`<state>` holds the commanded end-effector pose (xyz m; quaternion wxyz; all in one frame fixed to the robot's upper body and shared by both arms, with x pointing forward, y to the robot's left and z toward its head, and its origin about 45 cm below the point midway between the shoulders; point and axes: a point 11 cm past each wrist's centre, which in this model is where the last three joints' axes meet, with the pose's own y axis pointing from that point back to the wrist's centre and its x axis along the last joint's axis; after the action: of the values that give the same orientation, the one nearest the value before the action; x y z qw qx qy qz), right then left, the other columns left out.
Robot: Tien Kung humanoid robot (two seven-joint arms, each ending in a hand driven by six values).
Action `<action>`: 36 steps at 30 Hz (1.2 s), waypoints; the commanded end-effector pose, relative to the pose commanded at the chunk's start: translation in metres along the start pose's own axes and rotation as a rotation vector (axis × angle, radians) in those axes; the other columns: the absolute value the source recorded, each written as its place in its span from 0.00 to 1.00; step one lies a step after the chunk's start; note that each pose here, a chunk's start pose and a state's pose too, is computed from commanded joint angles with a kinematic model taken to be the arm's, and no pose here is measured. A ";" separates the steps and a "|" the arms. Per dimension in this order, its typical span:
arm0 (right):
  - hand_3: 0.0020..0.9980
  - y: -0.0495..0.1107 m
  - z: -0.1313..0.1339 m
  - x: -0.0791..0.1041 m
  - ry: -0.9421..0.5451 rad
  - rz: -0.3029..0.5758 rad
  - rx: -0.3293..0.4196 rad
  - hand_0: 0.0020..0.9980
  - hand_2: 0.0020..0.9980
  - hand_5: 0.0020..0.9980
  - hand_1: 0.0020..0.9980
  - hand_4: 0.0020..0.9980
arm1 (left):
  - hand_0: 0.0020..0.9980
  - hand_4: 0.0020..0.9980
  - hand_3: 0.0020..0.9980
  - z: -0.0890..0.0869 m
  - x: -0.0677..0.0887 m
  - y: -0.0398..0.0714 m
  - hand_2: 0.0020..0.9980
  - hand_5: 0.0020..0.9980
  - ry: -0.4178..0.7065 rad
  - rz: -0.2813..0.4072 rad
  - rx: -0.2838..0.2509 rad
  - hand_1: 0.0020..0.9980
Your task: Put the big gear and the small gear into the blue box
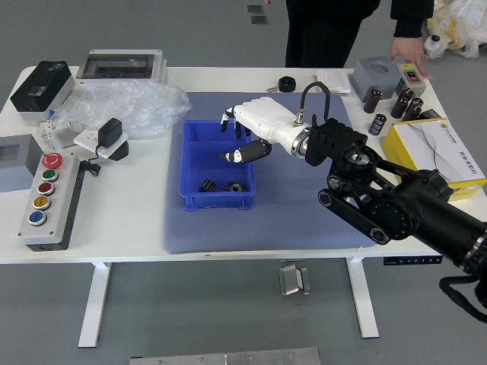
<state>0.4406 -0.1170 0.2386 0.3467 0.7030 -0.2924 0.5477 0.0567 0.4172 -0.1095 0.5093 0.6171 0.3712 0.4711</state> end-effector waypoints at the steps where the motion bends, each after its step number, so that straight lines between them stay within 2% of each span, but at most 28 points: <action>1: 0.67 0.001 0.002 0.002 0.002 0.003 -0.004 0.43 0.53 0.55 0.43 0.87 | 0.89 0.73 0.85 0.000 0.000 0.000 0.85 0.30 0.001 0.000 0.000 0.88; 4: 0.67 0.006 0.013 0.008 0.012 0.010 -0.023 0.43 0.53 0.55 0.43 0.87 | 0.89 0.73 0.85 0.000 0.000 0.000 0.85 0.30 0.005 0.000 0.000 0.88; 10: 0.67 0.029 0.049 0.012 0.015 0.005 -0.100 0.43 0.52 0.55 0.43 0.87 | 0.89 0.73 0.85 -0.001 0.000 0.000 0.85 0.30 0.016 -0.001 -0.001 0.88; 11: 0.67 0.033 0.055 0.012 0.015 0.000 -0.114 0.51 0.60 0.54 0.50 0.86 | 0.89 0.73 0.85 -0.001 0.000 0.000 0.85 0.30 0.017 -0.001 -0.002 0.87; 12: 0.67 0.037 0.061 0.010 0.017 -0.006 -0.129 0.51 0.60 0.54 0.50 0.86 | 0.89 0.73 0.85 -0.001 0.000 0.000 0.85 0.30 0.018 -0.001 -0.002 0.87; 16: 0.67 0.061 0.090 0.006 0.010 -0.020 -0.203 0.51 0.60 0.54 0.50 0.86 | 0.89 0.73 0.85 0.000 -0.002 0.000 0.85 0.30 0.022 -0.004 -0.006 0.87; 17: 0.69 0.067 0.098 0.005 0.005 -0.020 -0.223 0.61 0.66 0.53 0.60 0.83 | 0.89 0.73 0.85 0.001 -0.002 0.000 0.85 0.30 0.023 -0.004 -0.007 0.88; 21: 0.69 0.094 0.126 0.004 -0.032 -0.006 -0.306 0.61 0.66 0.53 0.60 0.83 | 0.89 0.73 0.85 0.000 -0.002 0.000 0.85 0.30 0.025 -0.004 -0.005 0.88; 22: 0.69 0.100 0.133 0.005 -0.047 0.004 -0.326 0.61 0.66 0.53 0.60 0.83 | 0.89 0.73 0.85 -0.001 -0.002 0.000 0.85 0.30 0.025 -0.004 -0.004 0.88; 23: 0.73 0.106 0.138 0.005 -0.066 0.016 -0.341 0.66 0.72 0.52 0.64 0.80 | 0.89 0.73 0.85 -0.001 -0.002 0.000 0.85 0.30 0.025 -0.004 -0.003 0.88; 28: 0.73 0.132 0.159 0.008 -0.210 0.108 -0.408 0.66 0.72 0.52 0.64 0.80 | 0.89 0.73 0.85 -0.001 -0.003 -0.001 0.85 0.30 0.026 -0.006 -0.006 0.88; 29: 0.83 0.137 0.163 0.008 -0.248 0.130 -0.419 0.72 0.81 0.60 0.71 0.73 | 0.89 0.73 0.85 0.000 -0.003 -0.001 0.85 0.30 0.026 -0.006 -0.006 0.88; 34: 0.83 0.159 0.176 0.005 -0.470 0.251 -0.450 0.72 0.81 0.60 0.71 0.73 | 0.89 0.73 0.85 0.000 -0.004 -0.001 0.85 0.30 0.029 -0.006 -0.007 0.88; 35: 0.87 0.164 0.177 0.004 -0.522 0.276 -0.451 0.76 0.85 0.70 0.75 0.70 | 0.89 0.73 0.85 0.000 -0.004 -0.001 0.85 0.30 0.030 -0.007 -0.007 0.88; 36: 0.87 0.168 0.179 0.003 -0.565 0.297 -0.449 0.76 0.85 0.70 0.75 0.70 | 0.89 0.73 0.85 0.000 -0.004 -0.001 0.85 0.30 0.031 -0.007 -0.008 0.88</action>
<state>0.4102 -0.3600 0.2411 0.3147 0.6828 -0.5876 0.2991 0.0556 0.4137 -0.1109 0.5076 0.6065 0.3794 0.4802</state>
